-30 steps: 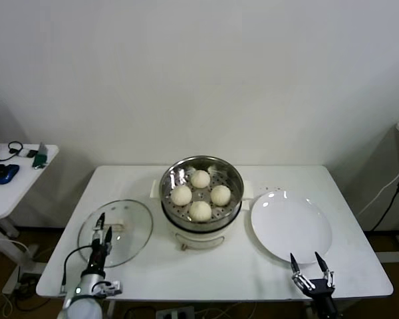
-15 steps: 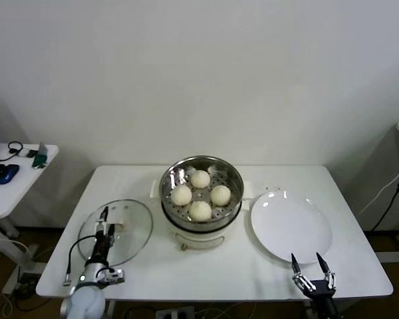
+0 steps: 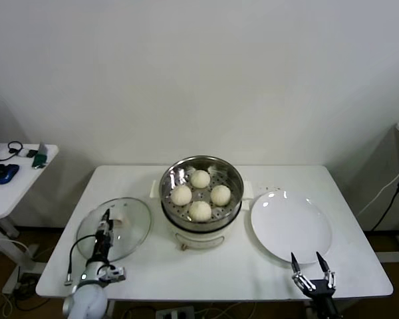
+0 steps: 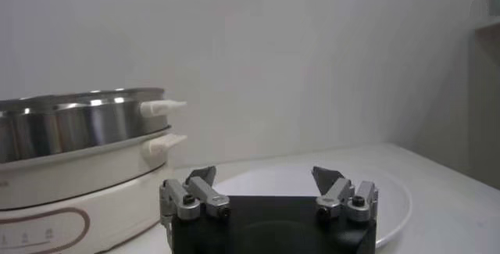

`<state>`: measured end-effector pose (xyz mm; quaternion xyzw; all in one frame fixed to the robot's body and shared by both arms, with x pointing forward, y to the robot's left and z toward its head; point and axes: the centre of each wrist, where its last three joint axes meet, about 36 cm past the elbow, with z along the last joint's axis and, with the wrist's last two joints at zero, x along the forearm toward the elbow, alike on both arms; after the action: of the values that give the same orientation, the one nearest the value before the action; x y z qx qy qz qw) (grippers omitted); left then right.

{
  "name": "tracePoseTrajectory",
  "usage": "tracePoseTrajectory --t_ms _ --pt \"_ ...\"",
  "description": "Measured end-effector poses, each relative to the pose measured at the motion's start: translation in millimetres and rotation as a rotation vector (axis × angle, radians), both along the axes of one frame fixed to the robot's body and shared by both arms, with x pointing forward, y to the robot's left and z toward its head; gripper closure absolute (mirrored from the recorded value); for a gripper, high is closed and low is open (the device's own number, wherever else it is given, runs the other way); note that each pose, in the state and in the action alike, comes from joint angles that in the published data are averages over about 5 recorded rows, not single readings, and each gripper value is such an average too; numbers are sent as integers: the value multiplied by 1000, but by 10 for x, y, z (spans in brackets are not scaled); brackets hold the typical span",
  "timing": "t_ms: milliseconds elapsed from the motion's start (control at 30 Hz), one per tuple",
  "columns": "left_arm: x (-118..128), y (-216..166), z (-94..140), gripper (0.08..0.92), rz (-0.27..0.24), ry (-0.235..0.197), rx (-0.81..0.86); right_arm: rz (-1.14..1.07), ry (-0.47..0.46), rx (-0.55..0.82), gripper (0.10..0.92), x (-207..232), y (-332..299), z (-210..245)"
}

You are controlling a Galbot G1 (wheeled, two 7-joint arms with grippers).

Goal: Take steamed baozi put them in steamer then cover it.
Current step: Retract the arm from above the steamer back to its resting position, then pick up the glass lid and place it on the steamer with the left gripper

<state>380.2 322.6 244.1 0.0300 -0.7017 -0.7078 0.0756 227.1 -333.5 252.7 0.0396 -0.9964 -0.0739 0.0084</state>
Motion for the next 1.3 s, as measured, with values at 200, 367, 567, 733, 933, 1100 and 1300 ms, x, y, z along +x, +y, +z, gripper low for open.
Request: tracePoseTrajectory --t_ms 200,367,567,733,933,1100,1300 --pt "0 -11 5 726 7 3 -2 -2 -7 -1 200 17 -8 17" --pt "-10 -40 33 856 15 -3 -9 -4 -13 -3 200 38 -21 34" --pt "-23 -76 137 874 23 -18 -16 -7 -17 -11 200 77 -44 77" --pt "-17 -88 356 874 34 -36 -19 -11 -9 -27 200 106 -56 95" --pt "42 -133 802 874 61 -67 -27 -15 6 -46 200 126 -39 101" --pt "105 -220 1265 874 87 -101 -34 -18 15 -63 200 137 -18 102" --pt "148 -463 1756 874 108 -140 -52 -20 17 -74 200 143 1 88"
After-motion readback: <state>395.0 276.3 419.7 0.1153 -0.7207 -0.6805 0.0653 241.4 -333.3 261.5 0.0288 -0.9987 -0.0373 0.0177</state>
